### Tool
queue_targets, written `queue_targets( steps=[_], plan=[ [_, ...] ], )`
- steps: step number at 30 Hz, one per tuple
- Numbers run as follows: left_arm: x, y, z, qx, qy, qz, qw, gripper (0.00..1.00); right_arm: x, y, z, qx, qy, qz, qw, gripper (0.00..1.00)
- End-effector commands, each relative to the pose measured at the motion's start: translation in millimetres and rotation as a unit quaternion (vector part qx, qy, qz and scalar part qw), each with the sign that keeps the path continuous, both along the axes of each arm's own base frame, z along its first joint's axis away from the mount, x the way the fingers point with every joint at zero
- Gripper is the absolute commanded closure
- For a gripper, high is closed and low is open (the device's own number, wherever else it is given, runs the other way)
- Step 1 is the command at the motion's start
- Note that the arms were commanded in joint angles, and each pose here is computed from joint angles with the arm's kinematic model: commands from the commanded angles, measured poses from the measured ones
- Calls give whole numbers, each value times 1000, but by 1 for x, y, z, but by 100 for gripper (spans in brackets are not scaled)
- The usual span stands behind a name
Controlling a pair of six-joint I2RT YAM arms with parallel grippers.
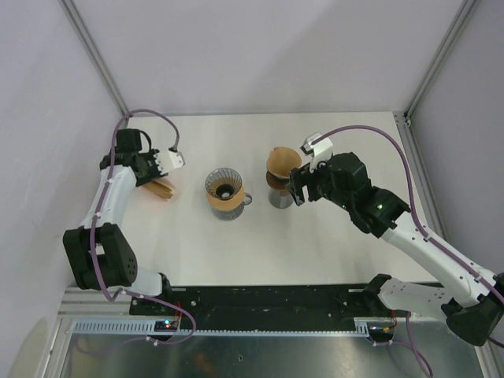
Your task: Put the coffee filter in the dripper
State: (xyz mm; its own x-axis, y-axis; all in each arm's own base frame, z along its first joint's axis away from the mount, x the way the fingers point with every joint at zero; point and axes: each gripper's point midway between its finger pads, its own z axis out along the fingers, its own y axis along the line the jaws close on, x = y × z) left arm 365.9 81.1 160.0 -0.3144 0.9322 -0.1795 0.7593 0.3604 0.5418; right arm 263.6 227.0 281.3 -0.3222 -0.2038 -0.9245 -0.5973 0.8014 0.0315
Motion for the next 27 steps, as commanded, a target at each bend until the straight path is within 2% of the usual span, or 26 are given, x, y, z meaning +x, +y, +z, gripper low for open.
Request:
queue_targets(
  steps=[1, 7, 11, 27],
  plan=[
    [8, -3, -5, 32, 7, -66, 997, 59, 0, -1, 12, 14, -22, 7, 1000, 21],
    [7, 0, -18, 44, 28, -85, 995, 66, -2, -2, 12, 19, -24, 11, 999, 21],
    [6, -7, -21, 42, 29, -119, 992, 65, -3, -3, 12, 21, -25, 12, 999, 21],
    [11, -8, -34, 34, 46, -118, 991, 68, -7, -1, 14, 30, -26, 25, 999, 20]
  ],
)
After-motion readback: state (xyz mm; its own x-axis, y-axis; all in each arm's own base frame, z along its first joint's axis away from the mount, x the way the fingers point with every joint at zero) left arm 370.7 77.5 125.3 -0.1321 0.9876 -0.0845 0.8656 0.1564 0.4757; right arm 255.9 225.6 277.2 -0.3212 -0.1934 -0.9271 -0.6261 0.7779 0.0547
